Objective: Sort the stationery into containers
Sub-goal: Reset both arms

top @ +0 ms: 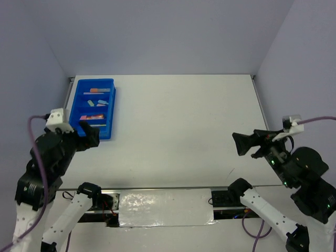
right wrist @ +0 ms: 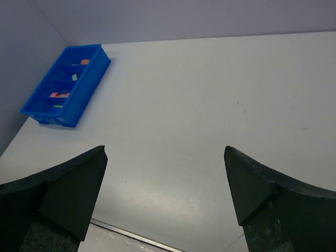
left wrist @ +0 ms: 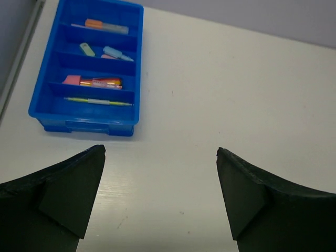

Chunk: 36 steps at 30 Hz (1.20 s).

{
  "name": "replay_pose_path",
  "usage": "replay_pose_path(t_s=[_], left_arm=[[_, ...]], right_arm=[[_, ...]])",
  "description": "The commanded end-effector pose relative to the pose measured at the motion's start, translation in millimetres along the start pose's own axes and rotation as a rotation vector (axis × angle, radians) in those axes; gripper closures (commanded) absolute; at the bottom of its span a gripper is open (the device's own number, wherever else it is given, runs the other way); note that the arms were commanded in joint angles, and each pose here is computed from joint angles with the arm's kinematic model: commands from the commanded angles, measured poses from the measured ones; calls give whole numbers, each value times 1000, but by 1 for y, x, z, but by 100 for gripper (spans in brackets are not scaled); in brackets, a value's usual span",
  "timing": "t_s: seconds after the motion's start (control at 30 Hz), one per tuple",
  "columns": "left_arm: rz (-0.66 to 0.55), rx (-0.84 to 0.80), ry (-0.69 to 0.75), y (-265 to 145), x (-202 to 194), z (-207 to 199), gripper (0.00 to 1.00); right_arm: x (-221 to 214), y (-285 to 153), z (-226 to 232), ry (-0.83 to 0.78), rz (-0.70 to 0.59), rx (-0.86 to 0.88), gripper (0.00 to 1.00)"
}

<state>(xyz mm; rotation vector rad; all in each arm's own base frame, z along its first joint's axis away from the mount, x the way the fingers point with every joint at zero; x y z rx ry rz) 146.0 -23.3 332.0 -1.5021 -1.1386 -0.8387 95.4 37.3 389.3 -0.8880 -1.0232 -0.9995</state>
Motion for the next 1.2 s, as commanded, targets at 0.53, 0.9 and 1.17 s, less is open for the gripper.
replay_pose_path(t_s=[0.53,0.9,1.17], left_arm=[[-139,60,-90,-52,-13,29,1],[-136,73,-88,-42,-12,27,1],[-143,88,-88,-43,-10,29,1]], right_arm=[[-41,-17,-26,-33,18,-58,0],[-46,-4,-27,-30,23,-83,0],[-45,3,-26,-14,26,-100,0]])
Point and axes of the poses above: each gripper's point midway between its finger pads, its own y axis out along the fingers, its own z axis along the line the jaws close on, x = y × z, the point moved 5 cm from there along -y, back along the fingers
